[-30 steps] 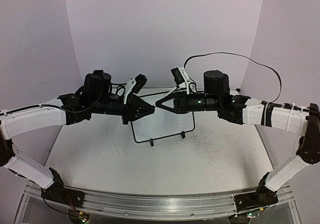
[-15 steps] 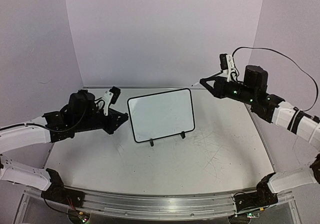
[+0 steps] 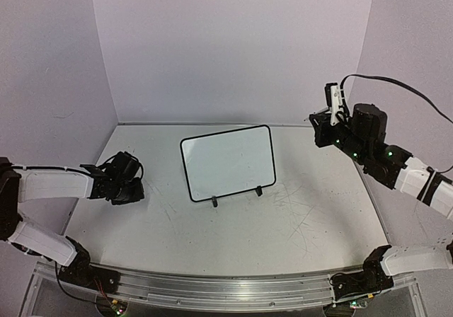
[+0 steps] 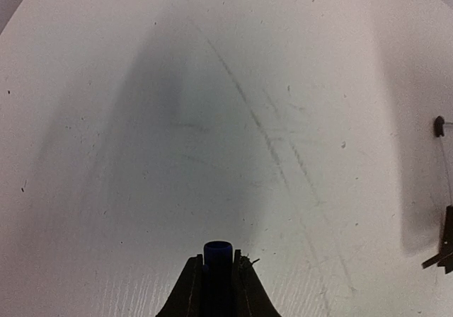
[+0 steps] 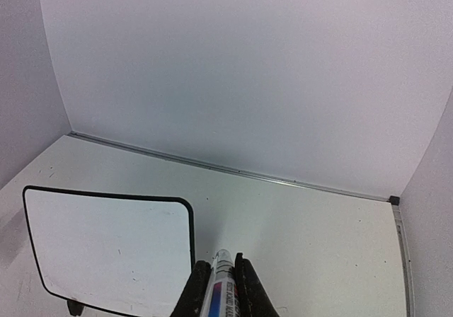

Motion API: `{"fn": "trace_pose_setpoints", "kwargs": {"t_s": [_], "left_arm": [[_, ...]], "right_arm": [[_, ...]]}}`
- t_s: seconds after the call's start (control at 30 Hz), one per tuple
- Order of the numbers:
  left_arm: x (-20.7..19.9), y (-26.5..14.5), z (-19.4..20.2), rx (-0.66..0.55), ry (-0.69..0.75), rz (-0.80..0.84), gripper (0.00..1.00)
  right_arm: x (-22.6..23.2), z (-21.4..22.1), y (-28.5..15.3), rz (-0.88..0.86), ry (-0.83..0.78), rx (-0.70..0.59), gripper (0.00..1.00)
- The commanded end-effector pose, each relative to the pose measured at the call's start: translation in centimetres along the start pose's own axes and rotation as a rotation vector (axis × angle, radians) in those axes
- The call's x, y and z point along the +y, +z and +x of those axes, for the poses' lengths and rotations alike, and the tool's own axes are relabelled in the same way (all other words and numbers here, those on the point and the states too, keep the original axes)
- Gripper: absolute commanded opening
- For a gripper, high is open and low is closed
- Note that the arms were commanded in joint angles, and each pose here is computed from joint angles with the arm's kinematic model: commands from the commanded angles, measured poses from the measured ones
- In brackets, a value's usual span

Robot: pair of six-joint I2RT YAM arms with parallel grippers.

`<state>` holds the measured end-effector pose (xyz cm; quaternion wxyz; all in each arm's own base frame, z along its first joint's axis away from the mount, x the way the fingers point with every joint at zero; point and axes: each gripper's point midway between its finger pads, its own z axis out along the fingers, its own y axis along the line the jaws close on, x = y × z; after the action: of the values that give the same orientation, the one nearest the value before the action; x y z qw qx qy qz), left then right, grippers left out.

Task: Write a sentence on the whiteboard
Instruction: Place the pen cap at the center of the board.

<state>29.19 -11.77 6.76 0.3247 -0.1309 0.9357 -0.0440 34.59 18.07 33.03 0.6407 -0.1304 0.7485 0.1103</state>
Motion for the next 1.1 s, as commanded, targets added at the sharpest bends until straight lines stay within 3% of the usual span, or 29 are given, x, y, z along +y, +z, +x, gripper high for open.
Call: {"fn": "trace_pose_setpoints", "kwargs": {"t_s": [0.0,0.33,0.73,0.9,1.07], "left_arm": [[-0.8,1.0,-0.1,0.039,0.024,-0.022,0.0],[-0.9,3.9,2.0,0.142,0.096,-0.077,0.01],[-0.3,3.6,2.3,0.132,0.098,-0.078,0.35],[-1.5,1.4,0.3,0.067,0.068,0.001,0.52],[-3.7,-2.0,-2.7,-0.014,0.046,0.135,0.6]], "right_arm": [[0.2,-0.9,-0.9,-0.026,0.002,-0.06,0.0],[2.1,-0.7,-1.2,-0.138,0.027,-0.048,0.0],[2.9,0.4,-0.6,-0.176,0.022,-0.022,0.0],[3.9,1.2,-0.1,-0.229,-0.029,0.002,0.0],[4.4,1.3,-0.1,-0.258,-0.03,0.004,0.0]]}}
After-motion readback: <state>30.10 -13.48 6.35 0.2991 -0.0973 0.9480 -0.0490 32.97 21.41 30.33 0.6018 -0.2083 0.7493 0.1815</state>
